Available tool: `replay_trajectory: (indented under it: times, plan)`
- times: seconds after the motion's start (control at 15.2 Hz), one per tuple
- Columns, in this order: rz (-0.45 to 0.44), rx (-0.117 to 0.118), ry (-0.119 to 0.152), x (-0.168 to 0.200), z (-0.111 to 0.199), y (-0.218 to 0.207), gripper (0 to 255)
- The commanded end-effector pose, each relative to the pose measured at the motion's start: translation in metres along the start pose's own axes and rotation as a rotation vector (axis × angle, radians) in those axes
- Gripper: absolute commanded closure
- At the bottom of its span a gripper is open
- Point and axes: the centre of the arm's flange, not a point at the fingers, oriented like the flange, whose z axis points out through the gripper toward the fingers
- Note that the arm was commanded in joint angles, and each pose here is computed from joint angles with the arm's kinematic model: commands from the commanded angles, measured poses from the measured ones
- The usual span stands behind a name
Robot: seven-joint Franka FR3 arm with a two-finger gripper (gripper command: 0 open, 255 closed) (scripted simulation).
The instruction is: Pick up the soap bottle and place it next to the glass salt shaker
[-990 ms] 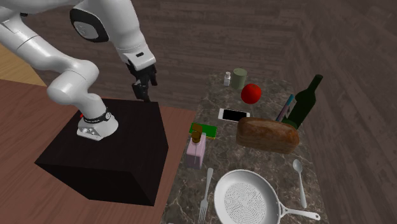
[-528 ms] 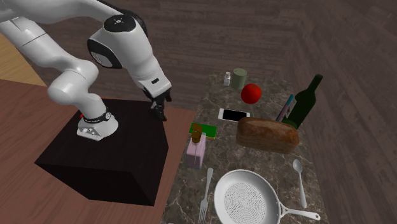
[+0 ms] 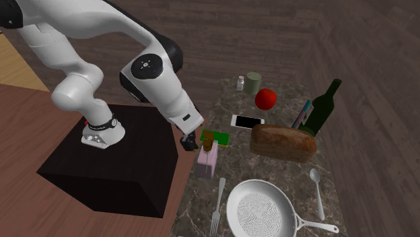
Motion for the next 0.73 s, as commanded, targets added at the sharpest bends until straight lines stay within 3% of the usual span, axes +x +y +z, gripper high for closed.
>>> replay_trajectory:
  times: [0.0, 0.4, 0.66]
  plan:
    - [-0.001, 0.008, 0.012, 0.005, 0.011, 0.01, 0]
    - [-0.001, 0.008, 0.012, 0.005, 0.043, 0.01, 0]
    - [-0.001, 0.008, 0.012, 0.006, 0.046, 0.01, 0]
